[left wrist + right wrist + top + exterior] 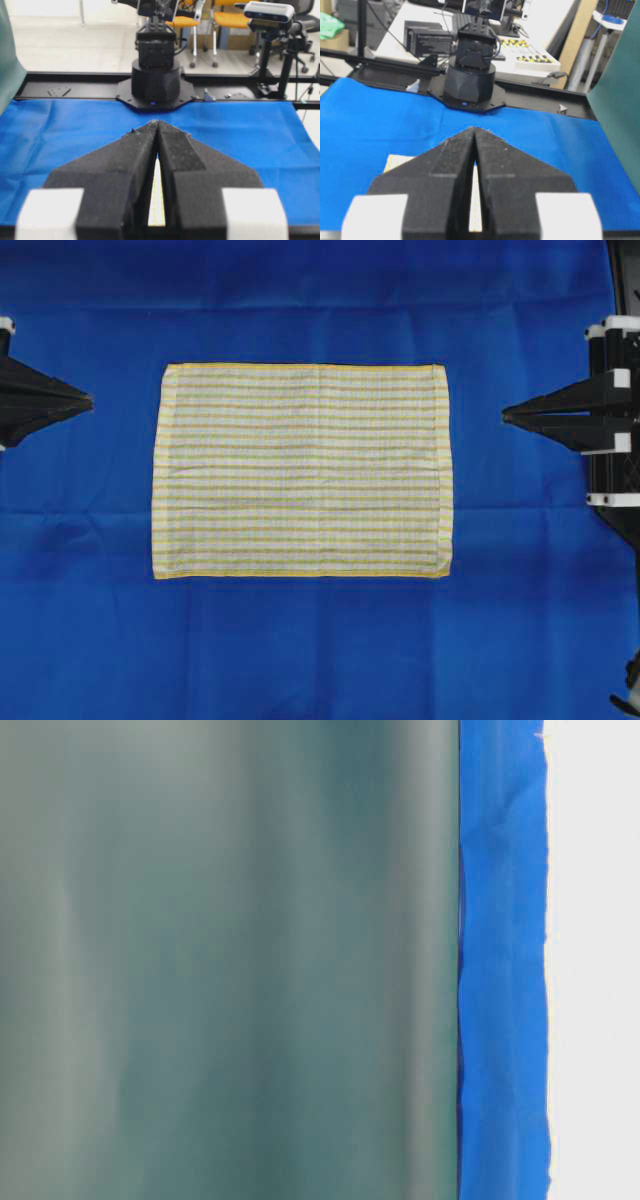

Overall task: Fold the yellow towel.
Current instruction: 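Move both grippers to the towel's far corners and pinch them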

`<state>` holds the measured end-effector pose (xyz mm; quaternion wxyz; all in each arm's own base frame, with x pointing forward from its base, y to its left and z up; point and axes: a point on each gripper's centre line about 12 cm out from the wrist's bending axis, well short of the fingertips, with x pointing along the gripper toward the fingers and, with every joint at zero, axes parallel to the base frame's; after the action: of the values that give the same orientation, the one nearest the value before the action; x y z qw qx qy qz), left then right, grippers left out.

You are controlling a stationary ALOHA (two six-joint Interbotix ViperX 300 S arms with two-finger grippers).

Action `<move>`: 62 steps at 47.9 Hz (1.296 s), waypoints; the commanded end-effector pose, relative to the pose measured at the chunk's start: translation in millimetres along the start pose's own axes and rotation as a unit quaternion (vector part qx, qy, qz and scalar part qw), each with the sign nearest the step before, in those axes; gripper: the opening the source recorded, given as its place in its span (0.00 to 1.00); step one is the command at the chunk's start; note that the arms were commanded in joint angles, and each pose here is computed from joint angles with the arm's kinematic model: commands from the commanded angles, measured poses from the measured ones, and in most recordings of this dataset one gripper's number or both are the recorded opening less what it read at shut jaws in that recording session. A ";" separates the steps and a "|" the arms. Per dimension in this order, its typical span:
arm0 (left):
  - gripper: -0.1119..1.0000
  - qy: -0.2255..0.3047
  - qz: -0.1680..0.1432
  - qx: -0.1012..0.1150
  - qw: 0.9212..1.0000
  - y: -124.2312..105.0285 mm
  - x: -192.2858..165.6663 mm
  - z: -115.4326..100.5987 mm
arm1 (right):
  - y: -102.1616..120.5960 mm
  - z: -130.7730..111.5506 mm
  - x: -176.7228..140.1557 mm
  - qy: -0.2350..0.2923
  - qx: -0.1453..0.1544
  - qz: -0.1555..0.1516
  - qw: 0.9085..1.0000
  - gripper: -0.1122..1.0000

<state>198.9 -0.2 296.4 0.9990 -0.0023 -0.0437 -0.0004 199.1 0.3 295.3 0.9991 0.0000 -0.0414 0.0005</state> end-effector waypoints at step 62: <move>0.80 0.283 0.193 -0.004 0.940 104.9 30.2 -169.9 | -126.1 -186.3 28.8 0.318 0.130 -0.275 0.898 0.71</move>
<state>242.1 97.8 133.4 0.9532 -0.0126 0.2407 0.1826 237.2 -119.6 110.7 0.9083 0.1417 0.2942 -0.2616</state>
